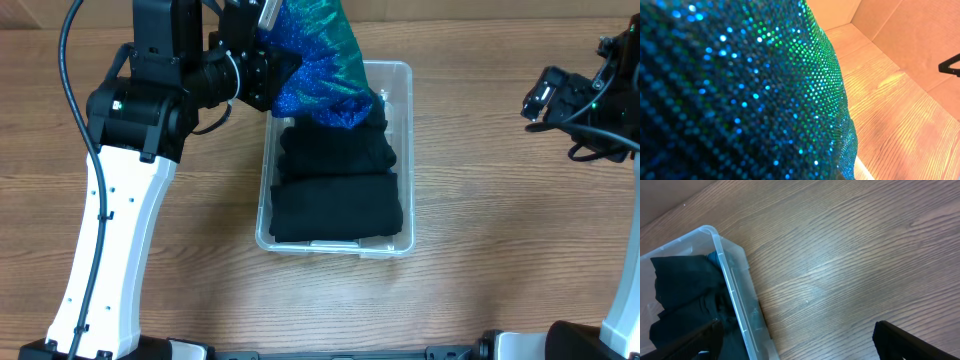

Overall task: Pack container
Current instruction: 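Lift the sparkly cloth and carry it over the container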

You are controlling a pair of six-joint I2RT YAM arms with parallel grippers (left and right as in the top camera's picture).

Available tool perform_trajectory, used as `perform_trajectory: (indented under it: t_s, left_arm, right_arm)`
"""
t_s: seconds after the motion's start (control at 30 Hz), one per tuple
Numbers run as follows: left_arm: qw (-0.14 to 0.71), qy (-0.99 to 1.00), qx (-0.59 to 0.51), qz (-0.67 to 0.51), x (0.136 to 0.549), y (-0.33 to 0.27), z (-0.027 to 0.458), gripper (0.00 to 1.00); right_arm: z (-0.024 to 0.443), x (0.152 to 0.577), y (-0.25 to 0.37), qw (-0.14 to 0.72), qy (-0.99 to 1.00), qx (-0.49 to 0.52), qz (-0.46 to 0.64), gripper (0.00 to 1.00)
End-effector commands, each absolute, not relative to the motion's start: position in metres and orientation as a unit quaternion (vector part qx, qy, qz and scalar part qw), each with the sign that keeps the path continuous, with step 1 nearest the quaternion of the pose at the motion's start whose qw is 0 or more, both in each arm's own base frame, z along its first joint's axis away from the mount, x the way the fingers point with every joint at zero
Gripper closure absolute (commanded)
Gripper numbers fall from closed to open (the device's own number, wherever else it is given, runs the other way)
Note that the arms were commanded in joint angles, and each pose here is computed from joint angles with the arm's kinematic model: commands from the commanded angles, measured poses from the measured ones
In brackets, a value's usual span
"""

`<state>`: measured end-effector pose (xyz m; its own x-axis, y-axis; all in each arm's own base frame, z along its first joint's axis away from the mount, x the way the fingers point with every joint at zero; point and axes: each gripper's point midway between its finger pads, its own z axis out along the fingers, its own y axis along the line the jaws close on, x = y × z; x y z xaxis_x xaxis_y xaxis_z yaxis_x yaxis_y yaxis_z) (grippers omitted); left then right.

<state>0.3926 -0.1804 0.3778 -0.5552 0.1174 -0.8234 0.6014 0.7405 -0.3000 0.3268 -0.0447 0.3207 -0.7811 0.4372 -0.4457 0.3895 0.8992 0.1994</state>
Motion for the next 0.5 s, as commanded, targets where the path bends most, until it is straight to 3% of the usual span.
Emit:
perform_trajectory:
  t_s: [0.0, 0.13, 0.37, 0.47]
  left_arm:
    - [0.428, 0.836, 0.175, -0.296, 0.395, -0.179, 0.389, 0.96]
    - [0.405, 0.868, 0.001, -0.287, 0.413, -0.159, 0.378, 0.96]
    - [0.406, 0.836, -0.220, -0.297, 0.438, -0.175, 0.364, 0.96]
    - [0.358, 0.808, -0.334, -0.328, 0.438, -0.190, 0.344, 0.96]
  right_arm:
    - [0.320, 0.328, -0.046, 0.248, 0.943, 0.217, 0.044, 0.00]
    - [0.320, 0.328, -0.046, 0.248, 0.943, 0.218, 0.044, 0.00]
    - [0.319, 0.328, -0.046, 0.247, 0.943, 0.218, 0.044, 0.00]
    - [0.319, 0.328, -0.046, 0.247, 0.943, 0.218, 0.044, 0.00]
